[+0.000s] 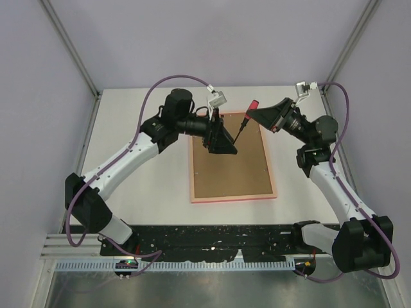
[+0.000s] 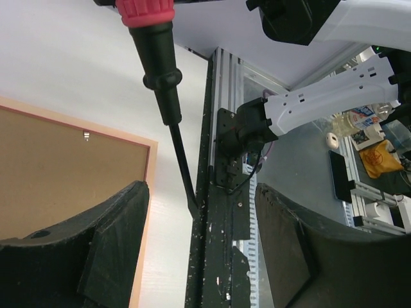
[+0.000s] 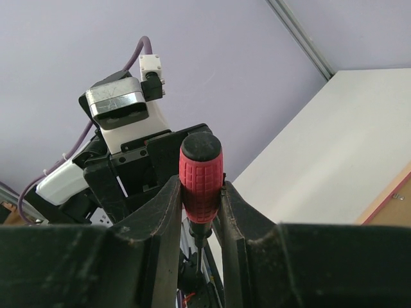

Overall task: Take the photo out of the frame
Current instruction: Pick up the screwdriver from the photo frame.

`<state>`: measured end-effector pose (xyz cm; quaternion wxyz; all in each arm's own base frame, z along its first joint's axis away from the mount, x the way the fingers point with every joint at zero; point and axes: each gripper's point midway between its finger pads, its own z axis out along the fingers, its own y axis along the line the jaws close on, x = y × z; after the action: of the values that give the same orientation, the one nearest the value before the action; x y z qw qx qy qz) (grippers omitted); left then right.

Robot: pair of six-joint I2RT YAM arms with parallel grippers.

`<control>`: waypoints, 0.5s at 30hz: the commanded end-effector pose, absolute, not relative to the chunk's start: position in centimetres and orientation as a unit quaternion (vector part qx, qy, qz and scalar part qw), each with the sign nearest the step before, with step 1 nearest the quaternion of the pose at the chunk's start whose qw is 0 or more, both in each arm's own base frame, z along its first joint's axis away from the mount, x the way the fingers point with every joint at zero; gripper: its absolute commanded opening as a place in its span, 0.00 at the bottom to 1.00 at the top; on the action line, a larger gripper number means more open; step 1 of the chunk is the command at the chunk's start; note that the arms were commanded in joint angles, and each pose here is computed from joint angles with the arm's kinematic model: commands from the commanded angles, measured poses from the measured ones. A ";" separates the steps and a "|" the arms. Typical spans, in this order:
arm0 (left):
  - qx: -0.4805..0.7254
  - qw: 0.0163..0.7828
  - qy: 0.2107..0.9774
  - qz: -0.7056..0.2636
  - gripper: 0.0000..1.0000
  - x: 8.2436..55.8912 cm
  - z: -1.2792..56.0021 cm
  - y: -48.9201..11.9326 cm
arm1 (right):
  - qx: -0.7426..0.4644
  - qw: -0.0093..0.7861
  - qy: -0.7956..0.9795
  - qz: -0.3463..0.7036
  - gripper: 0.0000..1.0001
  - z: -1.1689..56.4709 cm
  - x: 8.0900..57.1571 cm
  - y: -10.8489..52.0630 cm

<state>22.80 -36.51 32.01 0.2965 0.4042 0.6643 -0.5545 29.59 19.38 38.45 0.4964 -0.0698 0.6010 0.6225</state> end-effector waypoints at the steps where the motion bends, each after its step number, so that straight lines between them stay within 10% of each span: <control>1: 0.401 0.315 0.644 -0.570 0.67 23.5 33.9 -37.9 | -0.081 0.538 0.572 0.614 0.08 40.1 29.3 19.0; 15: 0.404 0.341 0.694 -0.489 0.42 25.7 31.3 -39.7 | 0.050 0.530 0.661 0.528 0.08 36.5 32.2 16.7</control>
<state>24.34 -39.63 29.69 0.2944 0.3961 0.6981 -0.5188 31.93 17.76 35.08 0.4969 0.0357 0.6573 0.5655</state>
